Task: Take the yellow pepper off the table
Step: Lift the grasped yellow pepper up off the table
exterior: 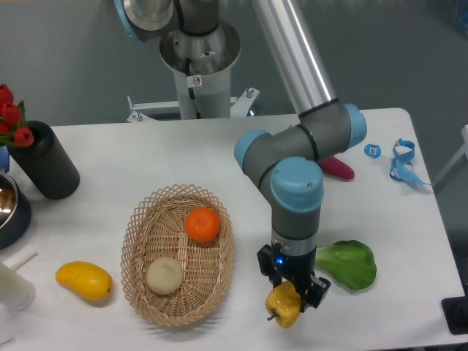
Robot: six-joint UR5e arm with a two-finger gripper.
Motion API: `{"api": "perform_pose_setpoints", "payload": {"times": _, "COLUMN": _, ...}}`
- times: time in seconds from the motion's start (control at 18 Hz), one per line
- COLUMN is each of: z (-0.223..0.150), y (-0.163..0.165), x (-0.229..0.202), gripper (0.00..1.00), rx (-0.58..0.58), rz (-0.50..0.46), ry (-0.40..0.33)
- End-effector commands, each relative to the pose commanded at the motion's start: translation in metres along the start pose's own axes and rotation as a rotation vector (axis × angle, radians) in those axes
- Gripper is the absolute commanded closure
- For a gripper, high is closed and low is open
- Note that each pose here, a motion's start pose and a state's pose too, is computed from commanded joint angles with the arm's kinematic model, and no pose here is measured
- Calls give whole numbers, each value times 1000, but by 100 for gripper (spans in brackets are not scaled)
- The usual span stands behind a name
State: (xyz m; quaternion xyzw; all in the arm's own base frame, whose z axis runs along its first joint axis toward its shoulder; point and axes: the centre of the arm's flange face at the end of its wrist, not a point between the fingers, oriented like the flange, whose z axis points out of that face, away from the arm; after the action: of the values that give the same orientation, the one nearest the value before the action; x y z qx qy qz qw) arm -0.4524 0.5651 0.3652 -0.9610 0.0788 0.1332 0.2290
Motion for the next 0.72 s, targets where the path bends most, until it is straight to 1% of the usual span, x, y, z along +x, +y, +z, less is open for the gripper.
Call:
{"api": "perform_pose_setpoints", "payload": {"times": 0.11, "z": -30, "y": -12, "x": 1, "gripper": 61, "rx": 43, "rz": -32, "ry": -19}}
{"api": "perform_pose_setpoints", "payload": {"times": 0.28, "z": -70, "y": -27, "x": 4, "gripper": 61, "rx": 132, "rz": -106, "ry": -18}}
{"api": "perform_pose_setpoints", "payload": {"times": 0.39, "z": -93, "y": -32, "x": 6, "gripper": 61, "rx": 170, "rz": -151, "ry": -20}}
{"api": "perform_pose_setpoints", "payload": {"times": 0.56, "z": -112, "y": -38, "x": 8, "gripper": 61, "rx": 216, "rz": -225, "ry": -8}}
{"api": "perform_pose_setpoints", "payload": {"times": 0.72, "z": -119, "y": -38, "x": 8, "gripper": 61, "rx": 228, "rz": -261, "ry": -7}}
